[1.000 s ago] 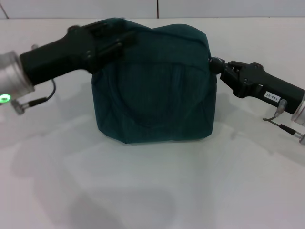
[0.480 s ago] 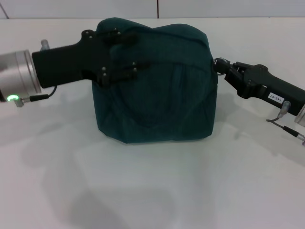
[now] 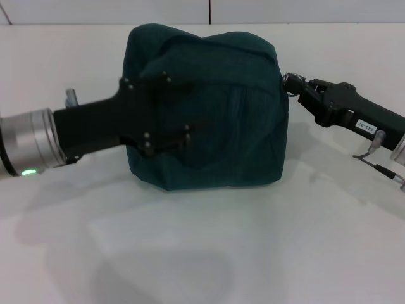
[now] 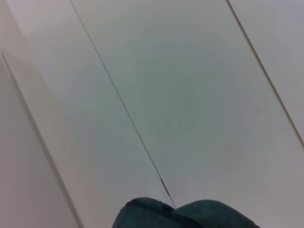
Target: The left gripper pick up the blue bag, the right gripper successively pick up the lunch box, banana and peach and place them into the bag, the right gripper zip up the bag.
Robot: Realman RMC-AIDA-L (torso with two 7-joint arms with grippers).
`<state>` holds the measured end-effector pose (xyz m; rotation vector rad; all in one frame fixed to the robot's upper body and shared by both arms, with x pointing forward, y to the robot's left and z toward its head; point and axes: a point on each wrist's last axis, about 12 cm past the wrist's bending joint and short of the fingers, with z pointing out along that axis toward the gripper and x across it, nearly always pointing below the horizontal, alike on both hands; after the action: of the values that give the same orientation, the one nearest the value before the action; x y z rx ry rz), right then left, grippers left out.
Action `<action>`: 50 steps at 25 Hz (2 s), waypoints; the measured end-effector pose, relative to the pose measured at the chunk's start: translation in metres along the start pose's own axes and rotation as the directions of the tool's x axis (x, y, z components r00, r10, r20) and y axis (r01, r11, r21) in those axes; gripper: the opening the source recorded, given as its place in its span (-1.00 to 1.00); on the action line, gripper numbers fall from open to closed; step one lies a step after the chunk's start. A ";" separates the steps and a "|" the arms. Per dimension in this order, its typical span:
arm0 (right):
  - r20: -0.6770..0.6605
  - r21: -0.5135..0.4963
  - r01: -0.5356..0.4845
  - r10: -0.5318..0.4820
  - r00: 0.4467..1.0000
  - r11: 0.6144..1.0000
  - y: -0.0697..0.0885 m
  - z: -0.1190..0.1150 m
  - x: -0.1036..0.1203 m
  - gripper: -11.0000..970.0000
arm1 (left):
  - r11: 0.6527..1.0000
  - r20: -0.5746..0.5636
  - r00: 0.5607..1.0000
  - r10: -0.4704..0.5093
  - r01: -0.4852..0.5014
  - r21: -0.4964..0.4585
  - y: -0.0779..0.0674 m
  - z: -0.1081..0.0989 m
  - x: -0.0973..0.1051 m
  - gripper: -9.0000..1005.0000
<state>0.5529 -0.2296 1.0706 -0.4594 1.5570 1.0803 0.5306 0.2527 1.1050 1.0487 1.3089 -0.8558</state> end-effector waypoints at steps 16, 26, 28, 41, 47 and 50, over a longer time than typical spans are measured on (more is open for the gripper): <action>0.009 0.011 -0.022 0.022 1.000 1.000 0.000 -0.005 0.003 -0.95 | 0.973 0.113 0.966 0.232 -0.230 -0.031 -0.033 0.032 0.021 0.29; 0.012 0.016 -0.033 0.032 0.999 0.999 0.001 -0.010 0.006 -0.95 | 0.958 0.164 0.945 0.283 -0.271 -0.089 -0.041 0.047 0.021 0.28; 0.013 0.015 -0.034 0.034 0.999 0.999 0.001 -0.010 0.006 -0.95 | 0.972 0.170 0.957 0.233 -0.223 -0.079 -0.041 0.048 0.021 0.28; 0.046 0.008 -0.047 0.047 0.998 0.999 0.002 -0.017 0.004 -0.95 | 0.976 0.197 0.973 -0.120 0.152 -0.156 -0.052 0.024 0.035 0.25; 0.053 0.002 -0.048 0.047 0.997 0.999 0.003 -0.017 0.004 -0.95 | 0.954 0.187 0.955 -0.231 0.260 -0.147 -0.056 0.024 0.042 0.23; 0.052 0.005 -0.048 0.048 0.998 0.999 0.003 -0.017 0.004 -0.95 | 0.949 0.177 0.948 -0.264 0.288 -0.131 -0.059 0.027 0.044 0.22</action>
<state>0.5401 -0.2409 1.0670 -0.3890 1.5324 1.1152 0.4884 0.2115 1.0536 0.6694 1.3826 -1.0077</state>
